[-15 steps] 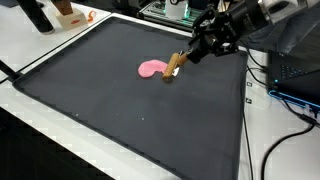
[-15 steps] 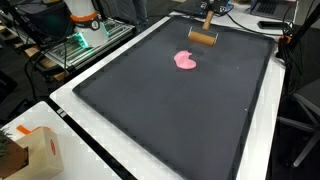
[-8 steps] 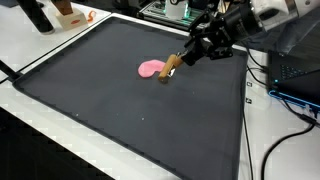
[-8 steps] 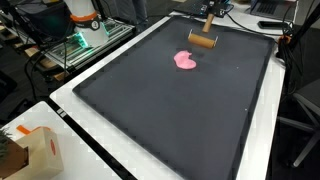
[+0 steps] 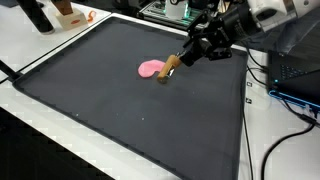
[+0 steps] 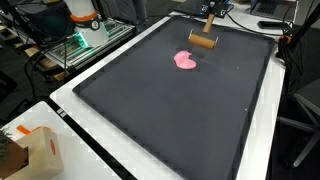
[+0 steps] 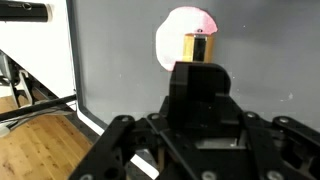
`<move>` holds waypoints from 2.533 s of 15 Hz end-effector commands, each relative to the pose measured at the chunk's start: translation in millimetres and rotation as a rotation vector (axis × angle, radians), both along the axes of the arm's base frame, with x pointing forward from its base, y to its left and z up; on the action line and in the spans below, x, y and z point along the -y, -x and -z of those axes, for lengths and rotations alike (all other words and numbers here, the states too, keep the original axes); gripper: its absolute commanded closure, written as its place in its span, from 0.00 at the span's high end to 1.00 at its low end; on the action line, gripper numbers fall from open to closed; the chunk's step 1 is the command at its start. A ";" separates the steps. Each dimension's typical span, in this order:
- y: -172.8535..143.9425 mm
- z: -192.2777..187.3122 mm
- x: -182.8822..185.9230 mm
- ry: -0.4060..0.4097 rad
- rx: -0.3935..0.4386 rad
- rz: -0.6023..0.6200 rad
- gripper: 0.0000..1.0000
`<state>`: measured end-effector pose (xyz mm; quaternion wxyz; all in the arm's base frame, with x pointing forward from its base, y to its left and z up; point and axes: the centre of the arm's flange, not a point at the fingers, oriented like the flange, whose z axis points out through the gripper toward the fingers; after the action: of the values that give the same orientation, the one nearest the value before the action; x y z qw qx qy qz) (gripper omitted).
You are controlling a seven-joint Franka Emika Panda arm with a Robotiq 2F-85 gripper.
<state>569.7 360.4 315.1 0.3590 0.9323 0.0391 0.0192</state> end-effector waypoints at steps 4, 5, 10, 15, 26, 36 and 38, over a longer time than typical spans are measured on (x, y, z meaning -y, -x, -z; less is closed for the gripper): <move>-4.0 -8.6 3.9 -0.028 -0.019 0.035 0.25; -4.3 -9.4 4.8 -0.035 -0.022 0.035 0.25; -6.0 -14.3 9.9 -0.062 -0.032 0.043 0.25; -9.0 -23.0 19.1 -0.107 -0.038 0.062 0.25; -19.8 -72.2 77.3 -0.287 -0.052 0.099 0.25; -3.6 -145.5 165.2 -0.408 -0.008 0.050 0.25; 3.5 -157.8 182.0 -0.425 0.015 -0.021 0.25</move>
<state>598.8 211.4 458.0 0.1759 0.9843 0.0062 0.0138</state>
